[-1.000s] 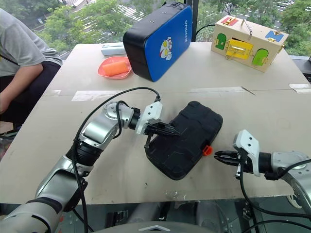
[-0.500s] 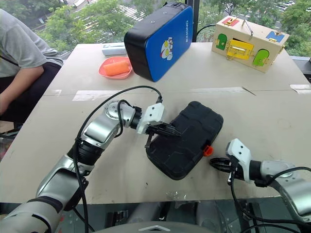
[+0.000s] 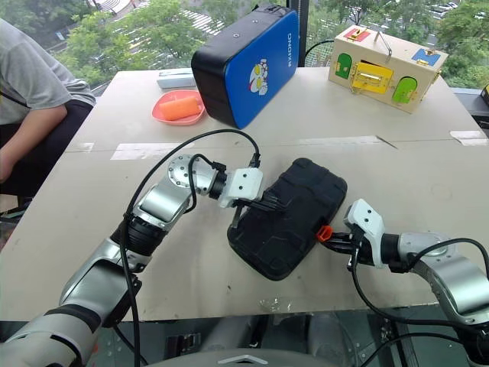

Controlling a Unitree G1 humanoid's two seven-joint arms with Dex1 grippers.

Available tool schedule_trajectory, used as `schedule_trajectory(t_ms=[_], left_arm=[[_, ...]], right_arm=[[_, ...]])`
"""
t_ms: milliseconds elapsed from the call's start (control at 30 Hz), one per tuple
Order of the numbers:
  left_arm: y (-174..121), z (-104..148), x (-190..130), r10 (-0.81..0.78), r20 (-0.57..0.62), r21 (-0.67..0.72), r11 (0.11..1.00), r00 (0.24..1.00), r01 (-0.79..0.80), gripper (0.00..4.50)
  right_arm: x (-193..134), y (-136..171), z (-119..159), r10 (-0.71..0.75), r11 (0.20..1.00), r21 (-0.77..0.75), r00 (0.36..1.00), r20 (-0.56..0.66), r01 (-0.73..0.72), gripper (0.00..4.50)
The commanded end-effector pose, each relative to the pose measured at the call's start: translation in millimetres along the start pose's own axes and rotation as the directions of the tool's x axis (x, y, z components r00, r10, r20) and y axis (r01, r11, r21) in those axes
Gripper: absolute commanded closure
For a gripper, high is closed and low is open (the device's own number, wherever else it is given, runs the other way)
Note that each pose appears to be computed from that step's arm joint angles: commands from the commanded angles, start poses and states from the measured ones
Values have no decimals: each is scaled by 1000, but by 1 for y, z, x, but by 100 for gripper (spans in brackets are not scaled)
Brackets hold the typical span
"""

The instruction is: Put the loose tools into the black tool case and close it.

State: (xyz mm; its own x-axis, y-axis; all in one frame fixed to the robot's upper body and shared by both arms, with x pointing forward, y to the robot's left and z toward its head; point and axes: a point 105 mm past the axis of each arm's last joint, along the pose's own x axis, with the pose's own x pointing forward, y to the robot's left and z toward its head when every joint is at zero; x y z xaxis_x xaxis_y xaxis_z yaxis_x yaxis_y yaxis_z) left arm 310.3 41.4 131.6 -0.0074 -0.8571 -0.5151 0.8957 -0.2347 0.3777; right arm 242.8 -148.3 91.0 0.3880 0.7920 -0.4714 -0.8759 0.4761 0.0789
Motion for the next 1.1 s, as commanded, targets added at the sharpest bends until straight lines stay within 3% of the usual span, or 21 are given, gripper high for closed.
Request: schedule_trajectory(t_ms=[33, 600, 1100], left_arm=[[-28, -39, 22, -114, -115, -121, 988, 987, 100, 448], [-34, -40, 28, -129, -104, -128, 985, 986, 115, 448], [-43, -40, 44, -196, -114, -87, 979, 974, 187, 448]], right_arm=[[-4, 20, 70, 77, 975, -219, 977, 198, -33, 450], [-6, 35, 87, 154, 931, -355, 973, 174, -84, 450], [-7, 34, 65, 166, 910, -394, 984, 69, -126, 450]])
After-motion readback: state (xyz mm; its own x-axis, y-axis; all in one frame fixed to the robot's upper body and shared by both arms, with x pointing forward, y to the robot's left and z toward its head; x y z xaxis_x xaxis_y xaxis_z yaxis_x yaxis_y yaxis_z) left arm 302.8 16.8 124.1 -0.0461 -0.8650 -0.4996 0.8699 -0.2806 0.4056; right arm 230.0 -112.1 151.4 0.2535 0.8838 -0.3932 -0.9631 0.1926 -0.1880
